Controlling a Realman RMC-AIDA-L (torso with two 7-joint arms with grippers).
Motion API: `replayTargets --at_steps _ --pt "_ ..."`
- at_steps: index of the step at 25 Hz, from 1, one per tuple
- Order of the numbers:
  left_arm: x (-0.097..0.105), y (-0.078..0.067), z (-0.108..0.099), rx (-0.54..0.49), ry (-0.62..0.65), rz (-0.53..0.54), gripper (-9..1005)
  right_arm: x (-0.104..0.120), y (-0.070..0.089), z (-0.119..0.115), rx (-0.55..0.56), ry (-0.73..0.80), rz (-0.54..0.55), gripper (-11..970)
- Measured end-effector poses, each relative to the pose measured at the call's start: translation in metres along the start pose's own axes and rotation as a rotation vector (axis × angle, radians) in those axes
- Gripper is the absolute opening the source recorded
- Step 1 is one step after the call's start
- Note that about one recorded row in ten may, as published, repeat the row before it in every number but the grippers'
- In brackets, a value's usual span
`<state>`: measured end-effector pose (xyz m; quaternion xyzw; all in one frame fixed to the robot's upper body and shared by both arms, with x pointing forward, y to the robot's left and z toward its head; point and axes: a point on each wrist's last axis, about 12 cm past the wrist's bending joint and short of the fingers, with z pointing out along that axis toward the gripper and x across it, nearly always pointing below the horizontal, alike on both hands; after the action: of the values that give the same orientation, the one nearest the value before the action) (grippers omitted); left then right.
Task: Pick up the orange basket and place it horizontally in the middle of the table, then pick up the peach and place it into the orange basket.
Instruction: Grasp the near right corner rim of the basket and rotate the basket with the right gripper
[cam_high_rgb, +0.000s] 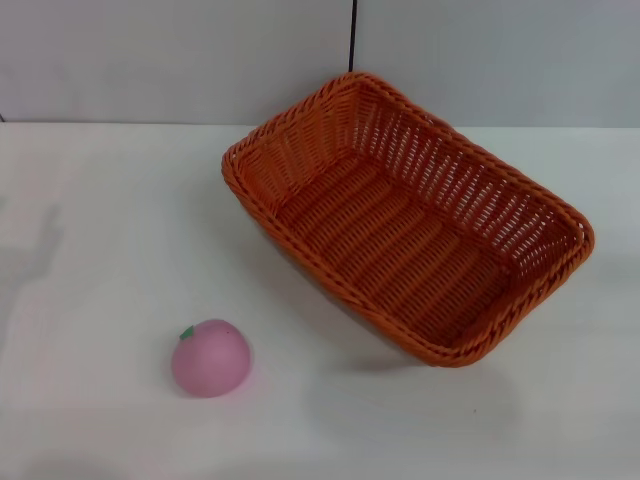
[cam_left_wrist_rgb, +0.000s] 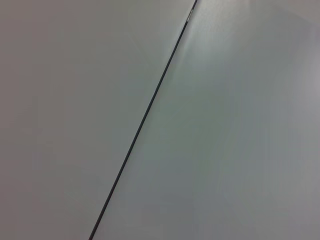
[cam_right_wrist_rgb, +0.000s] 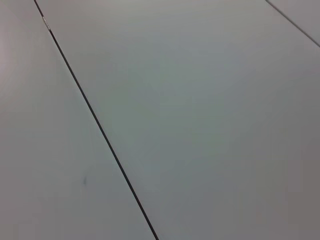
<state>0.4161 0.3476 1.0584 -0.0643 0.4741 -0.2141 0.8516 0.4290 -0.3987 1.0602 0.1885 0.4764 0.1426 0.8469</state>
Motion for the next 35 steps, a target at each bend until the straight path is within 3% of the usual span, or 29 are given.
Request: replayTargets --at_steps 10,14,18,24,27,35 --pt "0.0 0.0 0.0 -0.002 0.0 -0.001 754 0.0 0.001 0.002 -0.021 0.011 0.017 445" --pt "0.0 0.0 0.0 -0.003 0.0 -0.001 754 -0.001 0.003 0.013 -0.136 0.103 0.064 446" --pt "0.0 0.001 0.0 -0.002 0.001 -0.001 754 -0.013 0.005 0.047 -0.352 0.351 0.158 447" --pt "0.0 0.001 0.001 -0.001 0.001 0.0 755 -0.034 0.023 0.113 -0.582 0.905 0.28 448" --pt "0.0 0.001 0.0 -0.002 0.001 0.001 755 -0.041 0.045 0.148 -0.64 1.196 0.217 448" --pt "0.0 0.001 0.001 -0.001 0.001 0.001 754 -0.028 0.08 0.194 -0.671 1.506 0.015 448"
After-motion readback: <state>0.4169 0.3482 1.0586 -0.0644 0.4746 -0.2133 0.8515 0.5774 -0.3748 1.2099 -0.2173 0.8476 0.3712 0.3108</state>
